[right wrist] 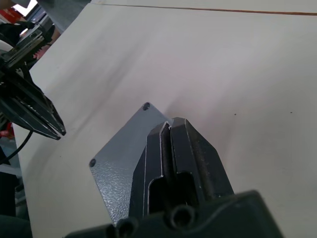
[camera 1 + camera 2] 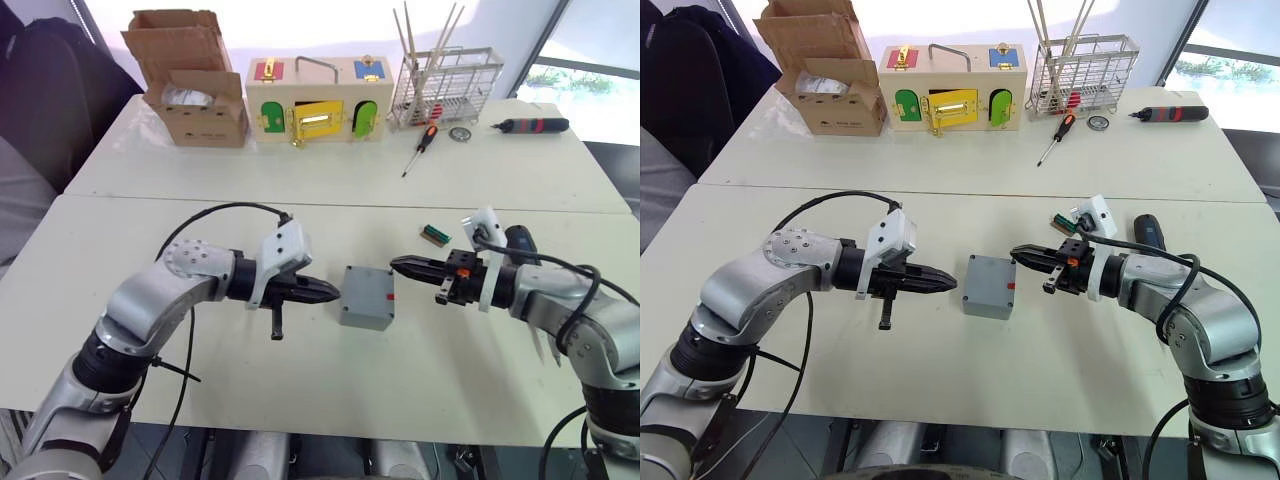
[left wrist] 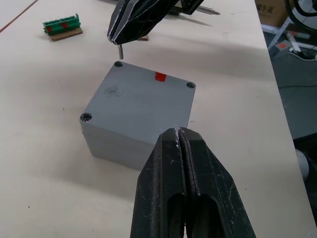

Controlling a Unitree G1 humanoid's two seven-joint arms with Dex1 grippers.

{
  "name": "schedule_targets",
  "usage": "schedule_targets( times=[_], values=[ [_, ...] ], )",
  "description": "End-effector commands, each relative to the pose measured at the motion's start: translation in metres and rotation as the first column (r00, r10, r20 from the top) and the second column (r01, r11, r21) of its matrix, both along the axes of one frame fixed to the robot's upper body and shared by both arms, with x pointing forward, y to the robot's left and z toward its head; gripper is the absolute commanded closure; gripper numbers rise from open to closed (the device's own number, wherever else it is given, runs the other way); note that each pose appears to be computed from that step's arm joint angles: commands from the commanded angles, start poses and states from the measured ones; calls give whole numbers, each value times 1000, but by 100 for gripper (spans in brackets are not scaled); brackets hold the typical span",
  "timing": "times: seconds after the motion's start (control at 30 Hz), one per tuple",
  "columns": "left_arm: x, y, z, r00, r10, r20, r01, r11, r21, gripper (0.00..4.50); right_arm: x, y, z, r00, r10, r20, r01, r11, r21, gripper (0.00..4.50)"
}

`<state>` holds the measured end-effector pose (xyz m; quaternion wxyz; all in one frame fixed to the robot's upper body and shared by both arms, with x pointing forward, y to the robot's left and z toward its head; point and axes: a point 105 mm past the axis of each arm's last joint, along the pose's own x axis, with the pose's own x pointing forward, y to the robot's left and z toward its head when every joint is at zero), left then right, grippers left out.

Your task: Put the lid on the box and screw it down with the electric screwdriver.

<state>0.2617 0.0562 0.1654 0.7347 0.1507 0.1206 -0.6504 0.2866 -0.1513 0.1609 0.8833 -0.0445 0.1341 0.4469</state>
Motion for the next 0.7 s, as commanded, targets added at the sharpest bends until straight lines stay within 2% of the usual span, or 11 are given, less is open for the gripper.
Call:
schedule_targets(
  times=[0.03, 0.7],
  values=[
    [0, 1, 6, 999, 3, 33, -2, 1000, -12, 450, 2, -1, 7, 999, 7, 42, -6, 1000, -18, 447],
    [3, 1, 3, 999, 24, 31, -24, 1000, -11, 450, 7, 1, -3, 999, 7, 35, -5, 999, -49, 447]
  ],
)
